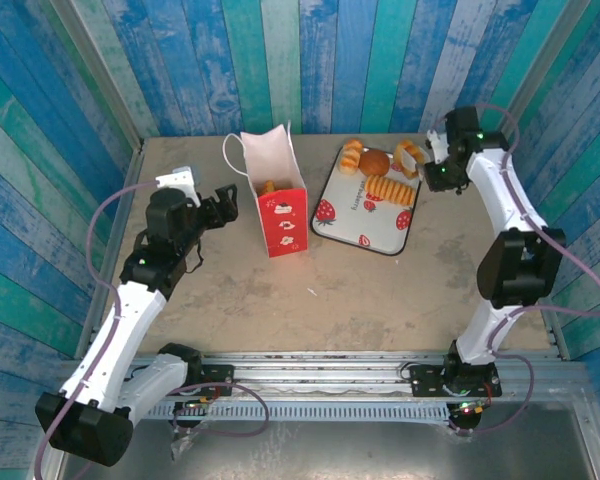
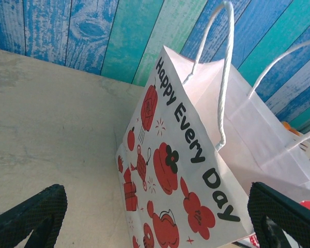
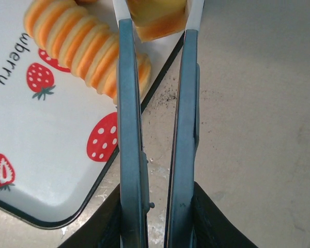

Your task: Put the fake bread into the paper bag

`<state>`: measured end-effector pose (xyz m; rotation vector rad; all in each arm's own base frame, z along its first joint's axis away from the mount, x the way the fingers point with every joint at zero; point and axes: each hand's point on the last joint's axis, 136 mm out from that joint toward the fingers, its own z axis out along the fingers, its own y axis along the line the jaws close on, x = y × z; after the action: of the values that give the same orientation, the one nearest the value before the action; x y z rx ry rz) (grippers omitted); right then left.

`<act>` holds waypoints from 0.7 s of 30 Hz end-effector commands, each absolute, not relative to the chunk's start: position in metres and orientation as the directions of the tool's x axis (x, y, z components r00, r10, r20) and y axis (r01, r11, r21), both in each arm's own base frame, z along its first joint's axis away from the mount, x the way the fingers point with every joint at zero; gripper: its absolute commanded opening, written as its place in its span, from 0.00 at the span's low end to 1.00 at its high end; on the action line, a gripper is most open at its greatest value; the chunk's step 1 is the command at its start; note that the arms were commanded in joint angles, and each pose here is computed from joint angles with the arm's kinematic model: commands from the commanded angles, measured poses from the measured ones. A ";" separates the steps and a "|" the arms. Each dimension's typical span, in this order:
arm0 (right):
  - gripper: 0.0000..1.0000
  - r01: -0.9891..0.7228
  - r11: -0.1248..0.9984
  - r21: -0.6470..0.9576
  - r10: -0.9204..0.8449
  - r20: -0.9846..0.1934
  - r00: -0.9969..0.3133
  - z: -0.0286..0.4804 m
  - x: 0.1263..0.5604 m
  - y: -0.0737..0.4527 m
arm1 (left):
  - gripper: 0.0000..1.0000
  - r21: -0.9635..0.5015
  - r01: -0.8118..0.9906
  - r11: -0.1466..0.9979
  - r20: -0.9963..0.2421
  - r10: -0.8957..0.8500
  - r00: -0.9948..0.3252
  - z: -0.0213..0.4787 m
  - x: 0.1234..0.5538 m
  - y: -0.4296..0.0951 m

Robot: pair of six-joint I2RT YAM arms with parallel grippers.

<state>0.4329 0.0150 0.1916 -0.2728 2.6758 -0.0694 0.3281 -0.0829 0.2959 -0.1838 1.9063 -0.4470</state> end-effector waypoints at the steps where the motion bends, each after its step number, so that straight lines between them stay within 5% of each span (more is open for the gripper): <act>1: 0.01 -0.133 0.990 -0.054 -0.140 -0.565 -0.813 0.238 0.431 0.020 | 0.94 -0.439 0.055 0.897 -0.864 -0.404 -0.300 0.321 0.328 -0.074; 14: 0.00 -0.249 0.928 0.275 0.120 -0.858 -0.499 0.378 0.358 0.107 | 0.99 -0.587 0.173 0.791 -0.783 -0.500 -0.369 0.322 0.336 -0.107; 21: 0.01 -0.368 0.868 0.334 0.174 -0.898 -0.405 0.432 0.320 0.146 | 0.87 -0.644 0.264 0.718 -0.731 -0.476 -0.489 0.312 0.356 -0.143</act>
<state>0.3235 0.1344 0.3910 -0.1707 2.0336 0.5055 0.3499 -0.1266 0.2959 -0.2149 1.9142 -0.7850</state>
